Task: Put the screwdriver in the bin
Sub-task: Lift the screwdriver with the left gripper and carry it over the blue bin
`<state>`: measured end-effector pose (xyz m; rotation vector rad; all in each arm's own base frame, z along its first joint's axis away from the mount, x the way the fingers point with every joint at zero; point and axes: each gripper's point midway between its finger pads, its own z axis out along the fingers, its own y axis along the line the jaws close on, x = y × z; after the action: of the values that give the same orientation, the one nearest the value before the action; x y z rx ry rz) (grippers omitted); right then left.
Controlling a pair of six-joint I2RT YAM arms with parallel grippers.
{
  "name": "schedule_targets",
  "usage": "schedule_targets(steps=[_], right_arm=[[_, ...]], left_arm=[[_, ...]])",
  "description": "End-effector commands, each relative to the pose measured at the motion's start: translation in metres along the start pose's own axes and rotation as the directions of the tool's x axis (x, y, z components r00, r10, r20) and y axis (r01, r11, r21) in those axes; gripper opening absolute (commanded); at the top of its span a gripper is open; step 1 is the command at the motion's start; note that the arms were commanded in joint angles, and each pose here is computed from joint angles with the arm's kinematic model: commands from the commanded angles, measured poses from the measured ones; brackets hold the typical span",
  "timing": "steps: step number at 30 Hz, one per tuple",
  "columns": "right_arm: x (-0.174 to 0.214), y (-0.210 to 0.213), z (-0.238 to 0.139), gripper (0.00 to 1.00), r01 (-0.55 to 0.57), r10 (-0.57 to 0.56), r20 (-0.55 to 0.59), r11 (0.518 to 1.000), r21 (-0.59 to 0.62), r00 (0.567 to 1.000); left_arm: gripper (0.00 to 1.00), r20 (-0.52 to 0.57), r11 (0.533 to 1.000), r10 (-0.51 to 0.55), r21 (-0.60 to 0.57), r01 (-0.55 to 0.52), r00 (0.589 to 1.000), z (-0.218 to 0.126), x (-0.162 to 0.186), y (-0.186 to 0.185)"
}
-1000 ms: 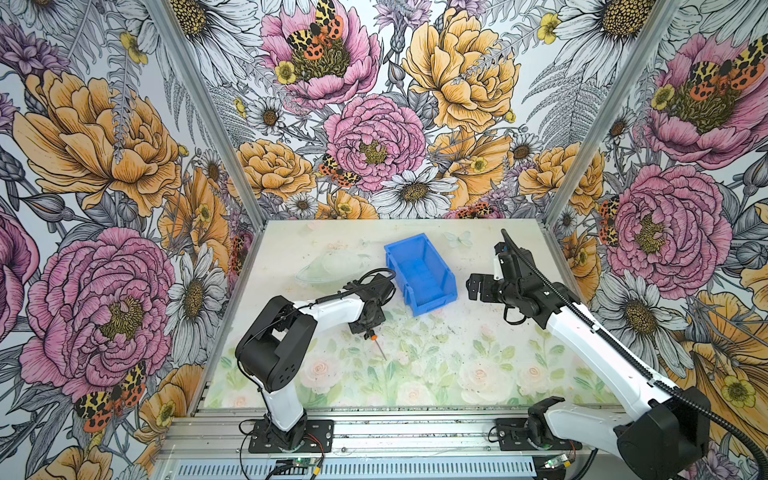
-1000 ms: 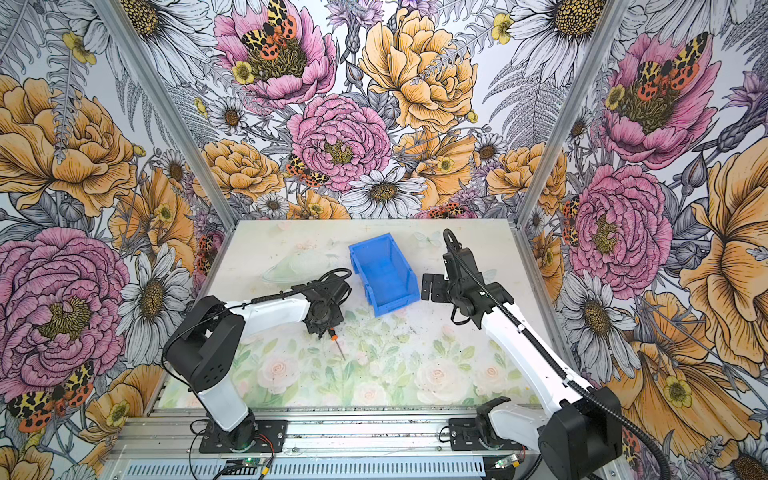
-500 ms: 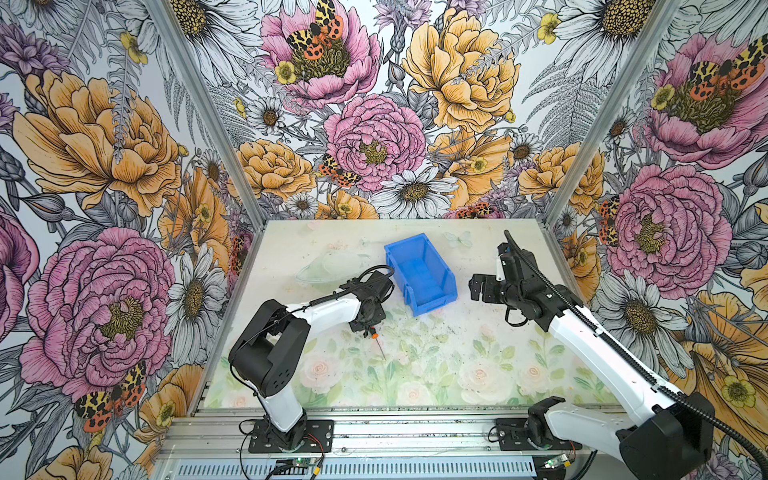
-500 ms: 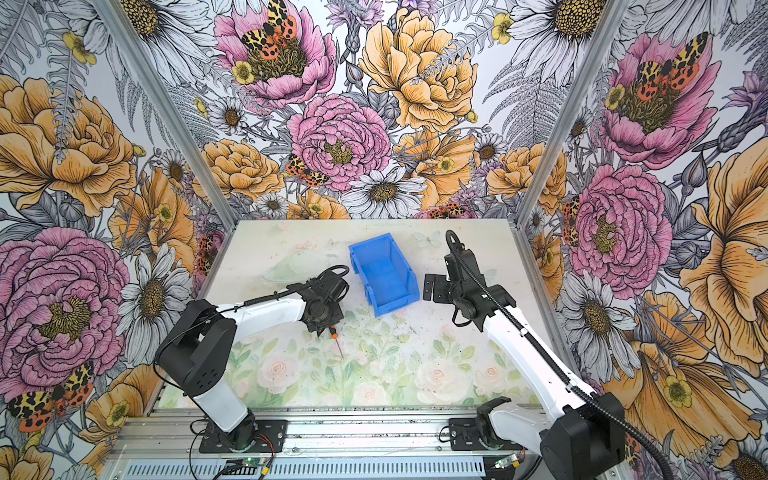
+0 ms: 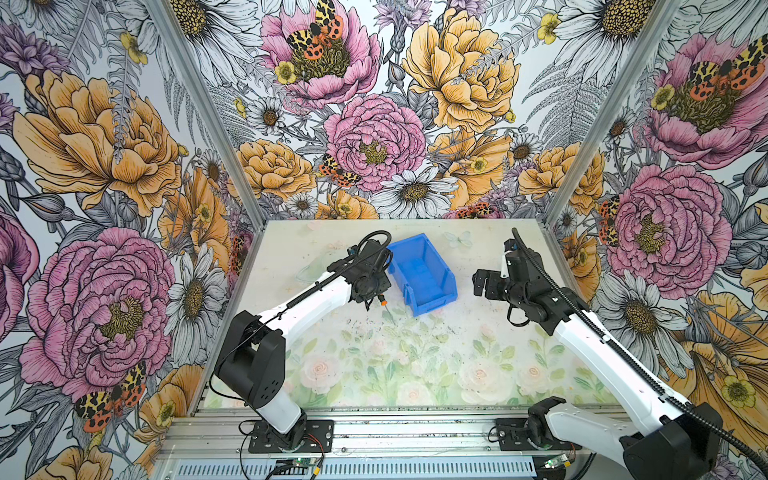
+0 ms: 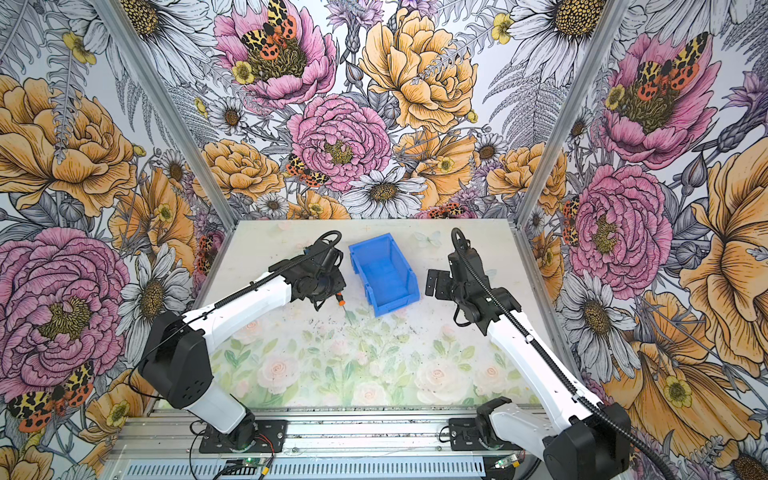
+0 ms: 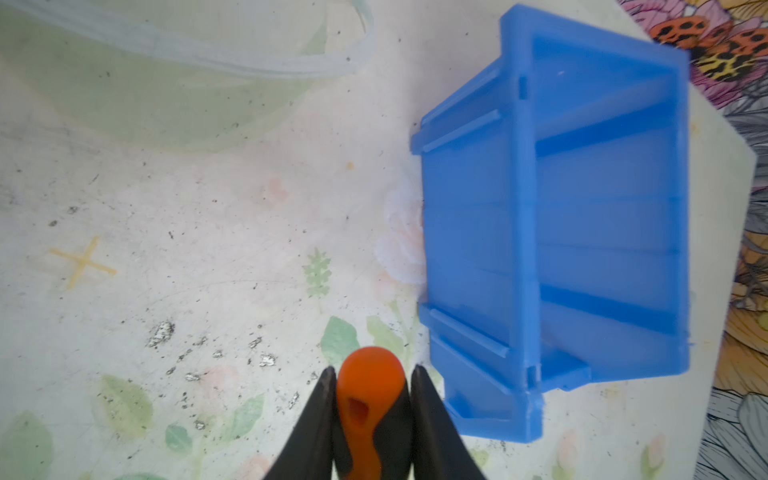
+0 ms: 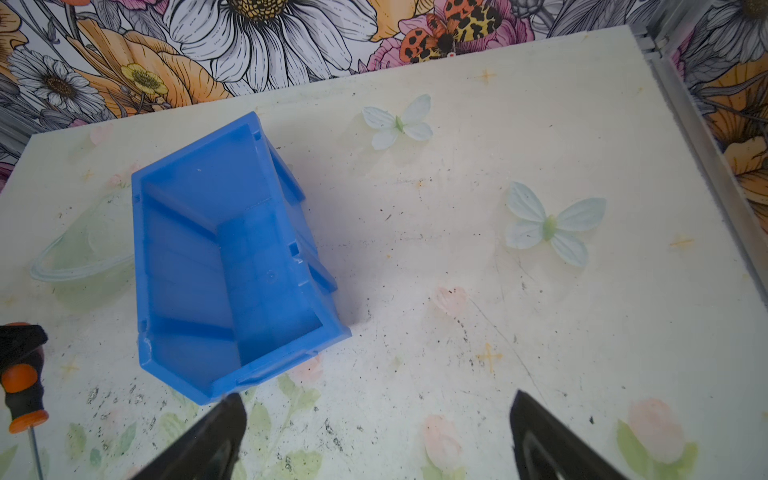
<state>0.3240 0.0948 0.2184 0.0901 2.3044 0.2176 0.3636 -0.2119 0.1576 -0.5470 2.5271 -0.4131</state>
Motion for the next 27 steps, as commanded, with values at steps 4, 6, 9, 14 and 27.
schedule_targets(steps=[4,6,9,14,27], right_arm=[[-0.018,-0.001,-0.005,0.99,-0.033,0.033,0.070,0.999,0.005,0.997],[-0.019,-0.002,-0.006,1.00,-0.033,0.032,0.073,0.999,0.008,0.997],[-0.021,-0.004,-0.006,0.99,-0.037,0.036,0.076,0.999,0.011,0.996],[-0.025,-0.006,-0.007,0.99,-0.044,0.043,0.082,0.999,0.012,0.996],[-0.025,-0.009,-0.005,0.99,-0.055,0.053,0.079,0.998,0.020,0.995]], left_arm=[[0.09,0.013,0.993,0.005,0.118,-0.007,1.000,-0.017,-0.028,-0.048],[0.09,0.020,0.991,0.013,0.132,-0.016,1.000,-0.015,-0.035,-0.059],[0.09,0.020,0.989,0.019,0.149,-0.022,1.000,-0.007,-0.043,-0.073],[0.09,-0.002,0.986,0.036,0.163,-0.035,0.999,0.015,-0.048,-0.091],[0.10,-0.026,0.989,0.039,0.143,-0.035,0.999,0.062,-0.059,-0.100]])
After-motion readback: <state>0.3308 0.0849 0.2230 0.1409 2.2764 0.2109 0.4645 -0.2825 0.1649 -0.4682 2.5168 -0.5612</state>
